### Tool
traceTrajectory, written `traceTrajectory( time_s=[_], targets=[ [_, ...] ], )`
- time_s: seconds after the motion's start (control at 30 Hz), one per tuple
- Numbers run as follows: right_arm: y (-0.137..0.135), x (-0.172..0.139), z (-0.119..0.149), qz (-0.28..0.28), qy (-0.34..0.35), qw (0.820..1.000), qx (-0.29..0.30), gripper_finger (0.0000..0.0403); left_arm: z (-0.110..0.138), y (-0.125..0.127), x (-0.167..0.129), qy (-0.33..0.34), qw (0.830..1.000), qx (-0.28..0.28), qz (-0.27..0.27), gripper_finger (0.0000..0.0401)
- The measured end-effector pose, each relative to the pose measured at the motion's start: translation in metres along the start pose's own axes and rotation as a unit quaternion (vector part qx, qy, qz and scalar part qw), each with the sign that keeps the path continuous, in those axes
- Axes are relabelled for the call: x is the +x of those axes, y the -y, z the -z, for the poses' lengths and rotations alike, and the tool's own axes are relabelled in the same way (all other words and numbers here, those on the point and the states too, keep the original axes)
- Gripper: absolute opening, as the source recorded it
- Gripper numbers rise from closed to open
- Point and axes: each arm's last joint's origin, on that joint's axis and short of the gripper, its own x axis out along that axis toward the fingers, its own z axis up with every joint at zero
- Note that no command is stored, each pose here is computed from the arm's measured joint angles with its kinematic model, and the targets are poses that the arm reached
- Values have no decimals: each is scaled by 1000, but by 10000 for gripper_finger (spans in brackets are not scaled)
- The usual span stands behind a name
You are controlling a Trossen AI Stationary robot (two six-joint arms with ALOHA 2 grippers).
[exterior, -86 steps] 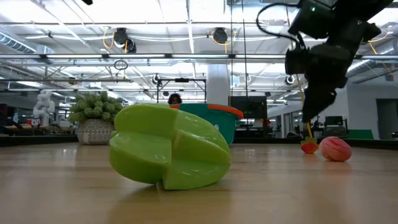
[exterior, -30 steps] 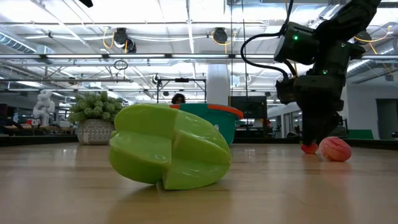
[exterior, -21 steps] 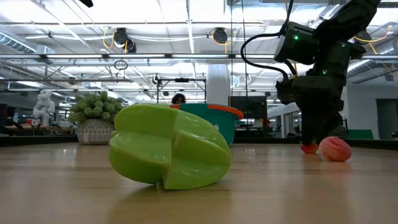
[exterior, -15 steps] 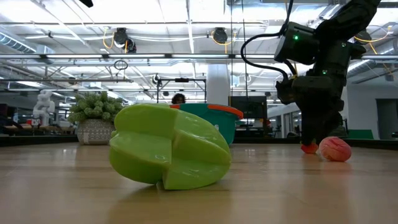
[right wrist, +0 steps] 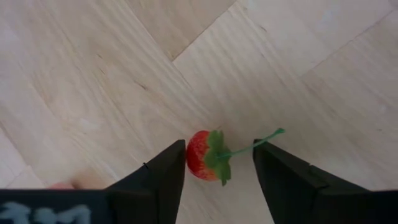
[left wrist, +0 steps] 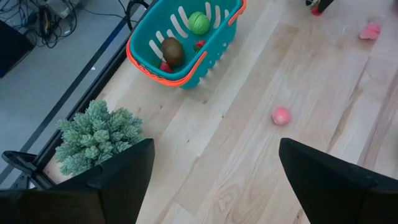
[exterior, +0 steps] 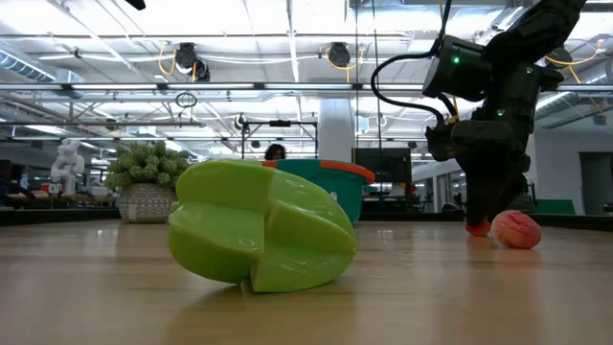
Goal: Pick and placing Produce into tupperware
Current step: Put the red strawberry into the blue basket
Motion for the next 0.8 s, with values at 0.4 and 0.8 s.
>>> traceTrajectory(
  time_s=[0.4,0.8],
  targets=[
    [2,0,-2,9,10,1000,-7,160,0,0,0,0,1000,0,0,349],
    [7,-1,-13,6,44,999,-11,146,0,0,0,0,1000,-4,1,349]
  ],
)
